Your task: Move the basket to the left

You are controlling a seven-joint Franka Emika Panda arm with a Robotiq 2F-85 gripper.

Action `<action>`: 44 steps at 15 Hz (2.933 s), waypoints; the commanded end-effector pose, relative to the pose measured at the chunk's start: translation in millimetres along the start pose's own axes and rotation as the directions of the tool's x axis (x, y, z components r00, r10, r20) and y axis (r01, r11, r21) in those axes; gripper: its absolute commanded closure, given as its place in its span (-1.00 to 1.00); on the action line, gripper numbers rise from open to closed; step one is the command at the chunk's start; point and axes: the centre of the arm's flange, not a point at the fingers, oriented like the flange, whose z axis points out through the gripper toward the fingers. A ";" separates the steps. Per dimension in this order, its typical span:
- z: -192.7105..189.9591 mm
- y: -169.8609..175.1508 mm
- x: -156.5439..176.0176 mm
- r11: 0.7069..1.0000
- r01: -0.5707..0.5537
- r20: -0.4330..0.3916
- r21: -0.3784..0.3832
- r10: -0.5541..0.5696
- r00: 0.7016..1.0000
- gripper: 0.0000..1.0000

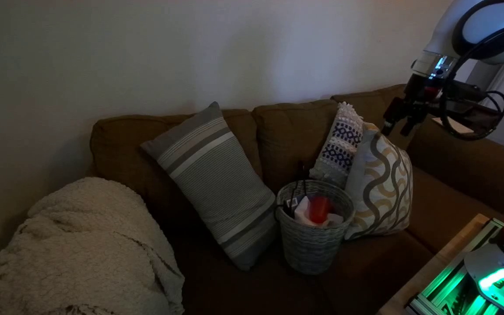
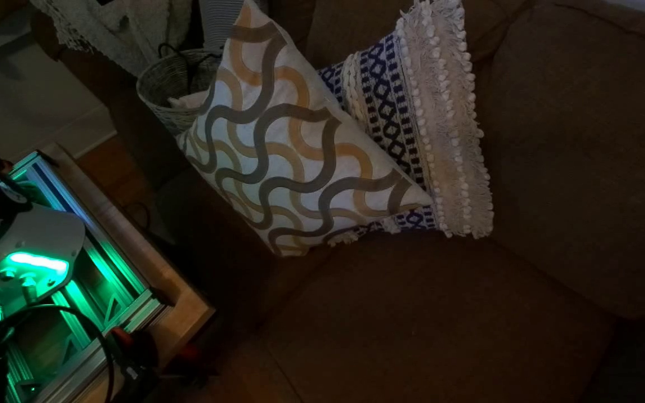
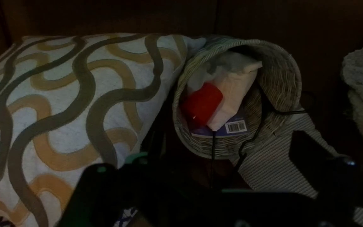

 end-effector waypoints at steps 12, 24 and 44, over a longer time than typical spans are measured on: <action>103.3 -157.9 121.3 0.831 0.557 -0.262 -0.001 -0.537 0.802 -1.00; 181.6 -162.1 213.9 0.869 0.494 -0.266 -0.032 -0.484 0.834 -1.00; 231.2 -198.9 303.4 0.699 0.705 -0.075 0.119 -0.702 0.709 -1.00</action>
